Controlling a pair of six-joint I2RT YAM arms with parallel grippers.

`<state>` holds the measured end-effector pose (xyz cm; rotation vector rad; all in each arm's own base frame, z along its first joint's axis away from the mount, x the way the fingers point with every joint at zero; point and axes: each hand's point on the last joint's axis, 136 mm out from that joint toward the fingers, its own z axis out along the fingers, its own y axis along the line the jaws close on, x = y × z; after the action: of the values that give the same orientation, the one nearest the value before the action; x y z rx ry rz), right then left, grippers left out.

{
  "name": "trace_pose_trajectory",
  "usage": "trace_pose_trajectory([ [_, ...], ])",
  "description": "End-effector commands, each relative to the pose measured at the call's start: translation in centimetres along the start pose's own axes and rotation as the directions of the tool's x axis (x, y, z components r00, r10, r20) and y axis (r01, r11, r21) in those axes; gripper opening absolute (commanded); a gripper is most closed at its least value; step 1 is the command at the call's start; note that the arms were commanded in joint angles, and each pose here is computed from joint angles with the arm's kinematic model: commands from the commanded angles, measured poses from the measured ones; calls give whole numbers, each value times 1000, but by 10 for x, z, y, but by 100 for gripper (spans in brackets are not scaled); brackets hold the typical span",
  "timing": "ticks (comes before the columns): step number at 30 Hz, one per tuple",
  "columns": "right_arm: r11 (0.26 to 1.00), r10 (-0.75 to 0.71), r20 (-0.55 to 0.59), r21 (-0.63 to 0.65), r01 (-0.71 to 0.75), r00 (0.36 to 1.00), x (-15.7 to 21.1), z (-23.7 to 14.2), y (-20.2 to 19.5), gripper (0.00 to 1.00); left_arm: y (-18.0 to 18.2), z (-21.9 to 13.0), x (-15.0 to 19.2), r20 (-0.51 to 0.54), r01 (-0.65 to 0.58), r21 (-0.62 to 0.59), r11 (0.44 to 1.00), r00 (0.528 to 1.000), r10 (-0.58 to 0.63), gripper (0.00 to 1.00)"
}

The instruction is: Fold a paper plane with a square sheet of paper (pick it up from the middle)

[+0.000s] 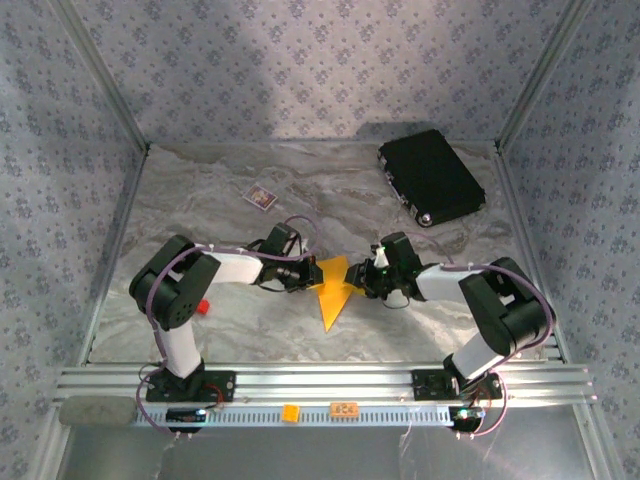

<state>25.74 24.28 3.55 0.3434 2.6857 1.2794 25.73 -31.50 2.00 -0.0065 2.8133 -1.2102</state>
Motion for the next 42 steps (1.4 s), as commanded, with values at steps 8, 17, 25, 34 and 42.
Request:
trace_pose_trajectory([
  [8, 988, -120, -74, -105, 112, 990, -13, 6, 18, 32, 12, 2, 6, -22, 10, -31, 999, 1000, -10, 0],
  [17, 986, -135, -127, -117, 120, 983, -16, 10, 12, 30, 11, 1, 5, -19, 9, -30, 1000, 1000, -10, 0],
  [25, 988, -132, -144, -94, 119, 981, -18, 12, 4, 11, 6, -2, 3, -6, 1, -19, 1000, 1000, -1, 0],
  [34, 997, -34, -45, -65, 31, 998, -26, 4, 4, 1, -18, -37, -10, 116, -59, -37, 998, 991, 62, 23],
  [42, 976, 216, 171, -61, -208, 961, -37, -11, -2, 0, -37, -56, 7, 159, -221, -135, 966, 957, 241, 29],
])
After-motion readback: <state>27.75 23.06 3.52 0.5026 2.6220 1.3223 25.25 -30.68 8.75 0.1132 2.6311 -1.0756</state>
